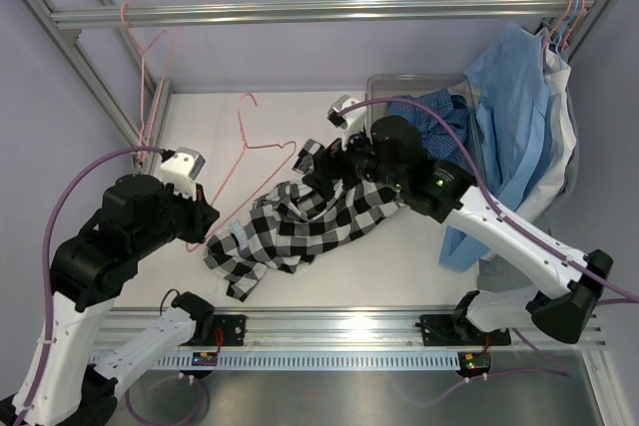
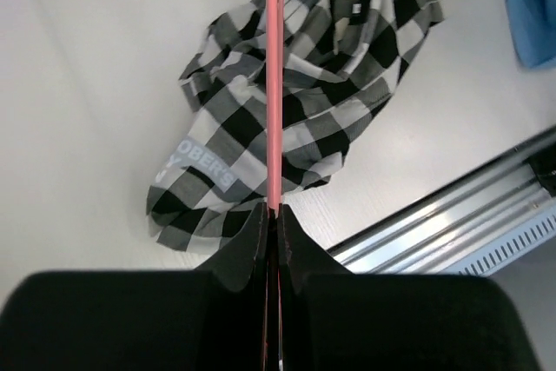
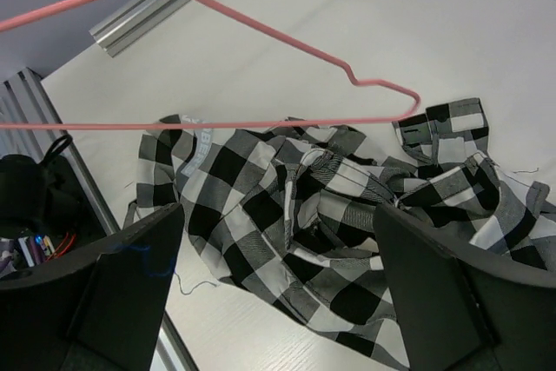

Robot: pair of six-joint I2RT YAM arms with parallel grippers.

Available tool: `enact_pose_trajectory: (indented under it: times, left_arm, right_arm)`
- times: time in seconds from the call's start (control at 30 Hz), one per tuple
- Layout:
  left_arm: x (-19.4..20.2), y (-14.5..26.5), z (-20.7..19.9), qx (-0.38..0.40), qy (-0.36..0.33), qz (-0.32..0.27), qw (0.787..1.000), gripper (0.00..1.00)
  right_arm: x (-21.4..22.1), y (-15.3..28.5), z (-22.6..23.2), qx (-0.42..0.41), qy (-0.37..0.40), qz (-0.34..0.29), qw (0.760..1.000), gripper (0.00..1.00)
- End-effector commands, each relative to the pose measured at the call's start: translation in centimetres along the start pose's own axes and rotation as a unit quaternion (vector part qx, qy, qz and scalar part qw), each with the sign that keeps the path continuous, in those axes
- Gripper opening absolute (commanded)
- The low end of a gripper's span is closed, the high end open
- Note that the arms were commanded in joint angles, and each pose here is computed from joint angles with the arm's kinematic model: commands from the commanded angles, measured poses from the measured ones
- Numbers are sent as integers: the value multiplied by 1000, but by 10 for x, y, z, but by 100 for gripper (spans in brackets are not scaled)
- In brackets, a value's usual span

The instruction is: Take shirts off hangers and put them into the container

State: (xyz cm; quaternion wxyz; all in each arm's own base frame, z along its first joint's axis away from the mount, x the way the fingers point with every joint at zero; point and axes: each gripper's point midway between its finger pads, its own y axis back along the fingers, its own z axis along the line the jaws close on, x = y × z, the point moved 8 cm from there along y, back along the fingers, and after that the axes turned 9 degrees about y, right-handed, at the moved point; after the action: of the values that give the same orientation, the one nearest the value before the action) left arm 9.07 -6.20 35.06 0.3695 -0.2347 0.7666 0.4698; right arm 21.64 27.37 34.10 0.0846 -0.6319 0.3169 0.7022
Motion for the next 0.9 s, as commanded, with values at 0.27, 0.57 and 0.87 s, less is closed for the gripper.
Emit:
enact_pose_trajectory:
  times: [0.27, 0.57, 0.87]
  left_arm:
    - [-82, 8, 18, -184, 85, -203, 958, 0]
    - [-147, -4, 26, -211, 67, -266, 938, 0]
    - [-170, -27, 57, -201, 71, -255, 943, 0]
  right_arm:
    - [-11, 47, -2, 44, -3, -49, 998, 99]
    - [21, 75, 3, 55, -39, -58, 996, 100]
    - [48, 92, 3, 78, -53, -50, 994, 99]
